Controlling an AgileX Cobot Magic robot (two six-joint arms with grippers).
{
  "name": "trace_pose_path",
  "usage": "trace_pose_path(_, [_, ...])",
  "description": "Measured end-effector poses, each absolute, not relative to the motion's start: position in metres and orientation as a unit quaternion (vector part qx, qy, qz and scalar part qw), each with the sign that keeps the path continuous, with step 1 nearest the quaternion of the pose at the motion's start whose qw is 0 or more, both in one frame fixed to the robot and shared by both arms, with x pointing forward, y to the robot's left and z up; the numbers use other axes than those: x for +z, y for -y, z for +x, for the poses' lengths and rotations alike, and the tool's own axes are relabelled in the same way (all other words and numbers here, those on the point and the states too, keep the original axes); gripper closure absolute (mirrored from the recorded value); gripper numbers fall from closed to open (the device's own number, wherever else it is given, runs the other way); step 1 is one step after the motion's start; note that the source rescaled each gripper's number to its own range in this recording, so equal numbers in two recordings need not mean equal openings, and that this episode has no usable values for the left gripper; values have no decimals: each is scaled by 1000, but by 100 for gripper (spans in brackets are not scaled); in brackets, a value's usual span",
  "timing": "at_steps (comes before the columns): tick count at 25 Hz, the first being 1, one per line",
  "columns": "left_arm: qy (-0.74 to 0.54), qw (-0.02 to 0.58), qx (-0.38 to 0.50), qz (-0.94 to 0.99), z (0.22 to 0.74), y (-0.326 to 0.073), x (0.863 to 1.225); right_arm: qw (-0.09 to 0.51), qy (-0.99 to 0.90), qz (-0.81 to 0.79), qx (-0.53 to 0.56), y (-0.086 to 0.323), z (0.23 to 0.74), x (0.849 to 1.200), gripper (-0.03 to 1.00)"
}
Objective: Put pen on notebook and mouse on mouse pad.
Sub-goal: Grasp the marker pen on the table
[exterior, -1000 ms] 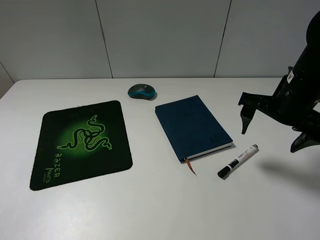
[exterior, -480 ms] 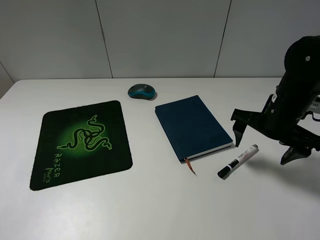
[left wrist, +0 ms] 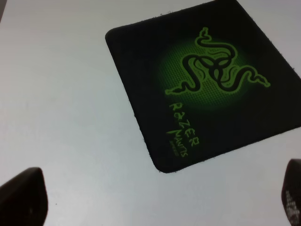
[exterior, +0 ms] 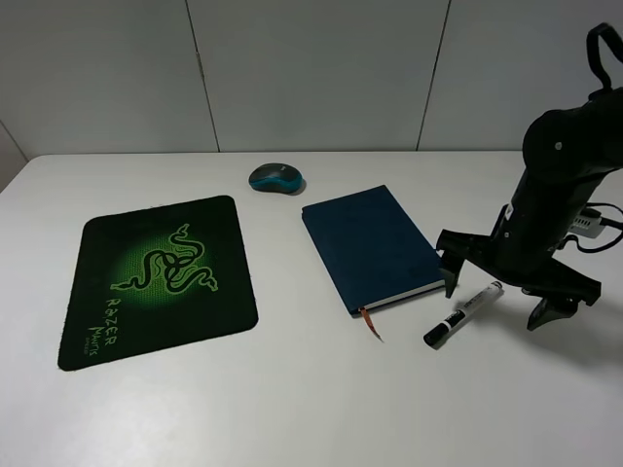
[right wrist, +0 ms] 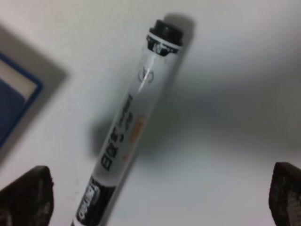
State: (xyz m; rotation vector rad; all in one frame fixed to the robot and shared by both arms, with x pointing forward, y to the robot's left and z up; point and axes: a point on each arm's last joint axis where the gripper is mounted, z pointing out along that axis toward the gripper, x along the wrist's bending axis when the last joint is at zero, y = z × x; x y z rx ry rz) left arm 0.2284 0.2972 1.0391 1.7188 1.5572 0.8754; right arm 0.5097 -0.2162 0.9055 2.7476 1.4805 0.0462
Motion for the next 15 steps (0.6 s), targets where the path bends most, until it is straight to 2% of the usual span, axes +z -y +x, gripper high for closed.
trace_pose_path(15, [-594, 325, 334, 656, 228, -297, 1039, 6, -473, 881, 0, 215, 514, 883, -3])
